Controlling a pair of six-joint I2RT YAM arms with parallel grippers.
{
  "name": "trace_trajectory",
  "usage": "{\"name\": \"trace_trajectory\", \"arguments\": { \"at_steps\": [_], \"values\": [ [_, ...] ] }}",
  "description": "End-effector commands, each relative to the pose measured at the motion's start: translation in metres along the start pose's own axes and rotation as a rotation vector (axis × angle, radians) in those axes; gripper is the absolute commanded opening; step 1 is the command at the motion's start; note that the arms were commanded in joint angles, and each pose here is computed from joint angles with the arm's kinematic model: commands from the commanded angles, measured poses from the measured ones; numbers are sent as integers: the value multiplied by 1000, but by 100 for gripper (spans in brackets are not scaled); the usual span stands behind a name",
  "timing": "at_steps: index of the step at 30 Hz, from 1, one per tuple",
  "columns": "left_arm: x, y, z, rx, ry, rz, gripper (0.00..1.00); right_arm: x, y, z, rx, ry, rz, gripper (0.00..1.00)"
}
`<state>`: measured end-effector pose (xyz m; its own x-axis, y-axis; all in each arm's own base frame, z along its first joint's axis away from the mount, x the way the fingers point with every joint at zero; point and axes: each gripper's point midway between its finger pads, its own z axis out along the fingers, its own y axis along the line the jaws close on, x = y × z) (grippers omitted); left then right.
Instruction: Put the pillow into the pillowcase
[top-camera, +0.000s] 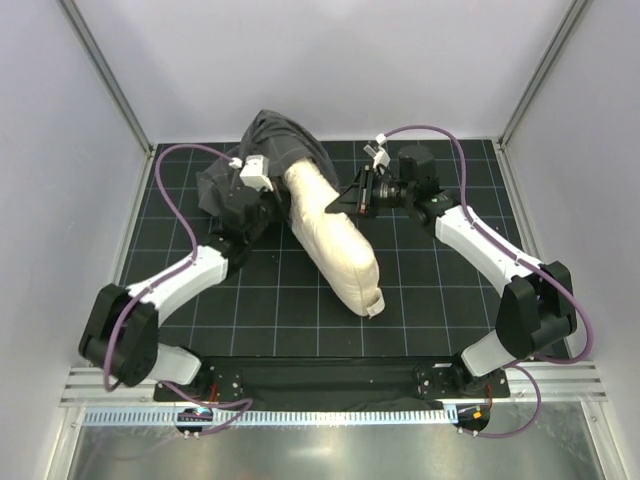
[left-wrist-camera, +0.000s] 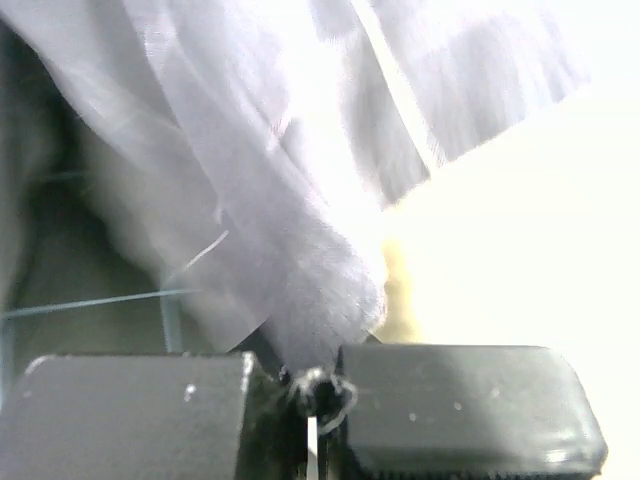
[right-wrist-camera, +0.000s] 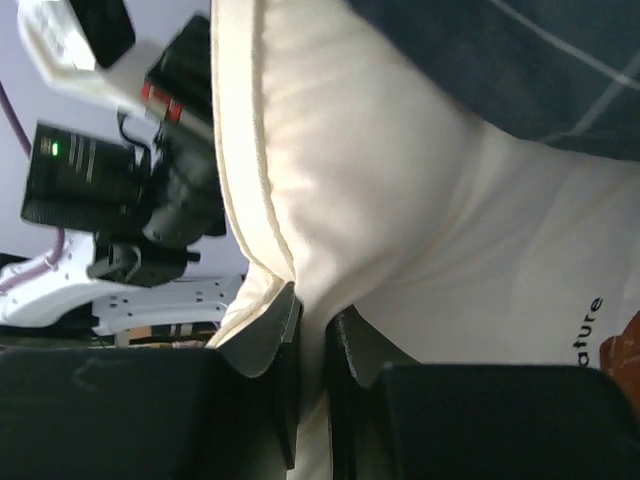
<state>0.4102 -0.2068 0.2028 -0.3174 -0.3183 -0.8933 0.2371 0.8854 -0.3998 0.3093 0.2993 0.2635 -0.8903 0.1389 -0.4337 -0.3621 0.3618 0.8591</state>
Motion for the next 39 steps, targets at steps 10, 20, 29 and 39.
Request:
{"name": "trace_trajectory", "arguments": {
  "at_steps": [10, 20, 29, 39],
  "values": [
    [5, -210, -153, 781, 130, 275, 0, -93, 80, -28, -221, -308, -81, 4],
    [-64, -207, -154, 604, 145, 185, 0, -68, -10, -42, -23, -347, -17, 6],
    [-72, -173, -107, 392, 297, 44, 0, -46, -14, -90, 166, -325, -174, 86],
    [-5, -156, -70, 369, 424, 48, 0, -16, -82, -179, 588, -461, -94, 100]
  ]
}}
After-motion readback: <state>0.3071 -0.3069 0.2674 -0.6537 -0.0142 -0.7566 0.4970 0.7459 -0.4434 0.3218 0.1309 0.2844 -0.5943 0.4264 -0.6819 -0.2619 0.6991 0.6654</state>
